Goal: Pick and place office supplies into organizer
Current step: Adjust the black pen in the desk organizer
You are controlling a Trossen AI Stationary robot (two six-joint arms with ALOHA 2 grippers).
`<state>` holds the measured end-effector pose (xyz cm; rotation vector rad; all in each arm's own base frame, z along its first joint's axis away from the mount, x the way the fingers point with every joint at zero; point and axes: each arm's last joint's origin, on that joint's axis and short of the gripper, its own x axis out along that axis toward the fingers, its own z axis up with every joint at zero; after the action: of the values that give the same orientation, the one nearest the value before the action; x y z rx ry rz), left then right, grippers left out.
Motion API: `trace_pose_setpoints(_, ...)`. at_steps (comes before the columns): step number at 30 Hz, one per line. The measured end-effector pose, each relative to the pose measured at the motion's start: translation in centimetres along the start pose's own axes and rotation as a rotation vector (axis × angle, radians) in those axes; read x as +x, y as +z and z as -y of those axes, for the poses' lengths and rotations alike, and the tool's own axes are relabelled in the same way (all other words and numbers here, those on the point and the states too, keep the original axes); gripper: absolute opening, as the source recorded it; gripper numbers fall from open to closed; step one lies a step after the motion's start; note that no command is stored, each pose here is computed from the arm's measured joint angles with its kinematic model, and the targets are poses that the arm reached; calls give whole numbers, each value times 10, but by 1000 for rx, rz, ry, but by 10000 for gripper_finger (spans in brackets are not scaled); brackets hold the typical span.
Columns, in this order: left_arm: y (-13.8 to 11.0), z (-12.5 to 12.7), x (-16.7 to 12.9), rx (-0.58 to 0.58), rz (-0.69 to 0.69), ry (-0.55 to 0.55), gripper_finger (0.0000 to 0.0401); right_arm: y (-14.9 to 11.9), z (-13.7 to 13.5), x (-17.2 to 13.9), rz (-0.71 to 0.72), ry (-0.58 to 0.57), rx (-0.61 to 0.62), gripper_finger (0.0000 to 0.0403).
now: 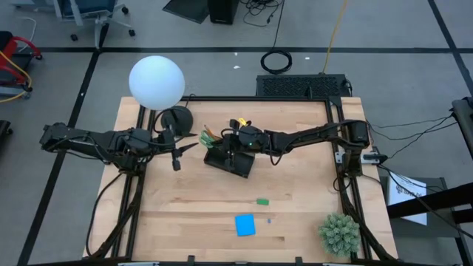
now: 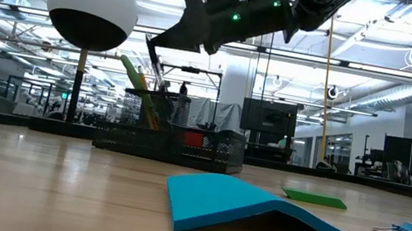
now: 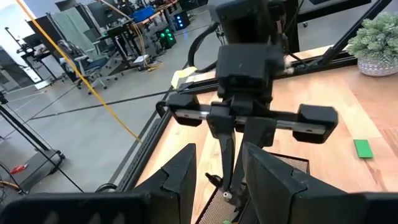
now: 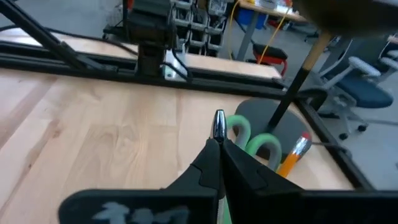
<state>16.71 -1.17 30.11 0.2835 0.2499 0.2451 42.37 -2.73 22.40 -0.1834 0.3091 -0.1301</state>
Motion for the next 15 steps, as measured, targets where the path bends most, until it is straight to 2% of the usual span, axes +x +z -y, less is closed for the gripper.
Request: trace_pose_setpoints(15, 0, 0, 0, 0, 1, 0, 131, 10, -11, -8, 21, 26, -168, 0)
